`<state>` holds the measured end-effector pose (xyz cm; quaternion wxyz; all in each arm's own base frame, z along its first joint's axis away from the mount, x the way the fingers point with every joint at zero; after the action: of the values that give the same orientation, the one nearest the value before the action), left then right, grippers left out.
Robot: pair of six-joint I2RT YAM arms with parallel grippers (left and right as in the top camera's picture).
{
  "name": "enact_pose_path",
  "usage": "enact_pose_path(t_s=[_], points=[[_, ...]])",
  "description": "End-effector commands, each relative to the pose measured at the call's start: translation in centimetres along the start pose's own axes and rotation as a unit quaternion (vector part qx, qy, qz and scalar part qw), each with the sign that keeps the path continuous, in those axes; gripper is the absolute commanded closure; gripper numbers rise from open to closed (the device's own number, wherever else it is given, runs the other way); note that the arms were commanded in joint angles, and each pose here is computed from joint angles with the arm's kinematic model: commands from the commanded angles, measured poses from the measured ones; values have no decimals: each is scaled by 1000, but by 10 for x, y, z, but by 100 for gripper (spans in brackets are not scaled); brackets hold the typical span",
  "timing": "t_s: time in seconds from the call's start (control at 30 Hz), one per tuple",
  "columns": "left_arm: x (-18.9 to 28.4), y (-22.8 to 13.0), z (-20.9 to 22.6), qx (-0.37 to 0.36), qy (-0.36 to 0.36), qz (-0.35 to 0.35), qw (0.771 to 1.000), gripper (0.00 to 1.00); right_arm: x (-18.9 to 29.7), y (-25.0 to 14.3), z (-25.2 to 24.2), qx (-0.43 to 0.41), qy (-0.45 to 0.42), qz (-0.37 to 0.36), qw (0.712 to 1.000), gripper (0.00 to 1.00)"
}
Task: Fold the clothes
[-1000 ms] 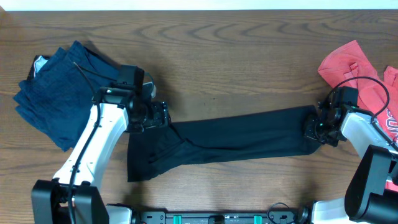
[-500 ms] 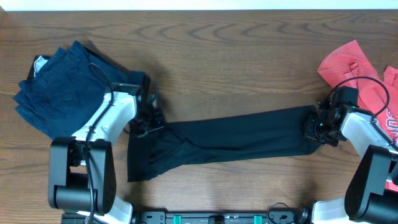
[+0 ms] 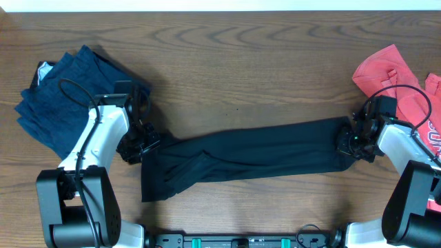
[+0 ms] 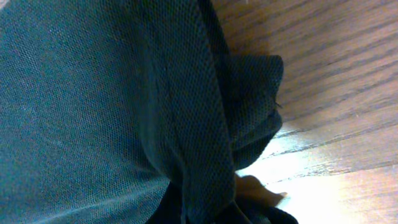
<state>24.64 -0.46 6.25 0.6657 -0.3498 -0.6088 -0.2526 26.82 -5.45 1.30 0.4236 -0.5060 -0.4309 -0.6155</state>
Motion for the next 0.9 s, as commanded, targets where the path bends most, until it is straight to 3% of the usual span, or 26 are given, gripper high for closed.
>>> enact_pose_path(t_s=[0.0,0.17,0.4,0.57,0.87], points=[[1,-9,2,-9,-4,21,1000,43,-19,-23,-28,-19,-65,49,997,99],[2,-18,-1,-27,-19,42,999,43,-15,-14,-30,-31,-65,36,997,99],[9,-17,-18,-101,-77,34,991,39,13,12,-61,-110,-86,13,990,99],[19,-13,-23,-107,-94,5,990,35,34,26,-58,-61,-84,18,994,99],[21,-12,-24,-104,-100,-1,990,35,50,16,24,100,-33,58,993,99]])
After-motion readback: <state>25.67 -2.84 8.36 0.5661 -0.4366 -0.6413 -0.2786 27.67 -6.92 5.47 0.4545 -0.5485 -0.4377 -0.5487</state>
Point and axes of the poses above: each gripper's point midway between its finger pads, its own x axis back along the fingers, its own z axis along the line the jaws close on, y = z × x, the point moved 2 cm from there along x, back along the fingers, and after that the axes turned 8 degrees about x, right-handed, at the moved point
